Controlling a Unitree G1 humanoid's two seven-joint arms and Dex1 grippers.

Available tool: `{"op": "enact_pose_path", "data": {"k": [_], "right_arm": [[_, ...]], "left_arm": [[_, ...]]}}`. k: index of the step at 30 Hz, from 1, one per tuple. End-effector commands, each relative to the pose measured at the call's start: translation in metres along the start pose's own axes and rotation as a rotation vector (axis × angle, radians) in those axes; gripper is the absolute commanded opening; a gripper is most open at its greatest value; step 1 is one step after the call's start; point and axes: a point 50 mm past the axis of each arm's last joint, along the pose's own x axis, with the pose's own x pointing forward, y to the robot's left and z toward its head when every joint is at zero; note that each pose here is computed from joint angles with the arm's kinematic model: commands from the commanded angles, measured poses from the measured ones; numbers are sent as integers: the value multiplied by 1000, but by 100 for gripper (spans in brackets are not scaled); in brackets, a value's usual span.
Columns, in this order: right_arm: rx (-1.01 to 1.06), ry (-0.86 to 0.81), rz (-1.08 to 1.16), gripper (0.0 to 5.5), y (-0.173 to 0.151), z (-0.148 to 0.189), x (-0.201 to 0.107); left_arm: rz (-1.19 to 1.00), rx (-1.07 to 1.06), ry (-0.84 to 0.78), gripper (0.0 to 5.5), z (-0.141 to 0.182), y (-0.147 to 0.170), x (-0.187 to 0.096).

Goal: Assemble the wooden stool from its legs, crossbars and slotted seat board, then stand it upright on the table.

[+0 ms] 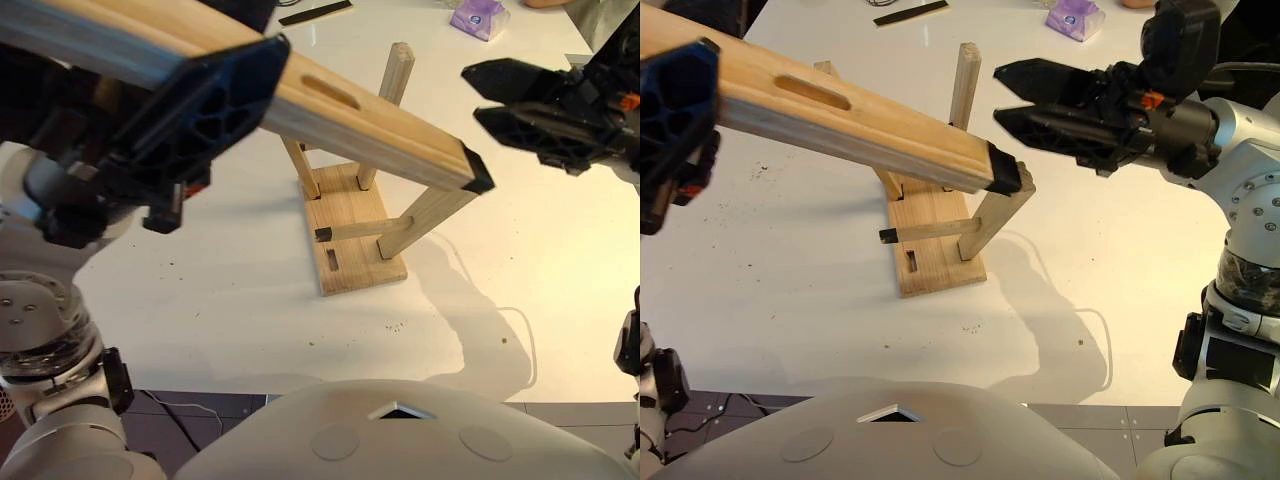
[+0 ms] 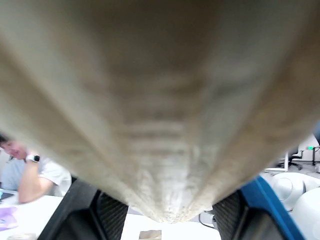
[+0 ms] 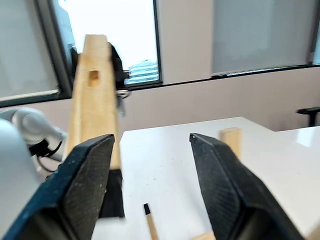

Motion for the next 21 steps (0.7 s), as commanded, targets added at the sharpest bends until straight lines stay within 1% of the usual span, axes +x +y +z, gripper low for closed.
{"op": "enact_pose_path", "data": {"k": [1,4,6,9,11,13,15,21], "right_arm": [[-36,-14,-164,277,-15,0,-19],[-41,5,-261,277,-23,-10,-33],[-49,28,-297,277,-26,-18,-38],[-57,42,-326,277,-27,-24,-43],[-57,45,-337,277,-27,-26,-45],[-56,44,-340,277,-28,-27,-46],[-53,44,-332,277,-32,-28,-43],[-48,51,-303,277,-36,-29,-39]], "left_arm": [[117,153,145,204,22,8,-22],[186,239,273,204,34,13,-40],[207,270,379,204,32,14,-49],[238,272,525,204,13,12,-66],[236,229,575,204,-7,5,-76],[220,230,559,204,-26,-3,-80],[220,230,587,204,-47,-6,-85],[229,119,591,204,-88,-7,-104]]}}
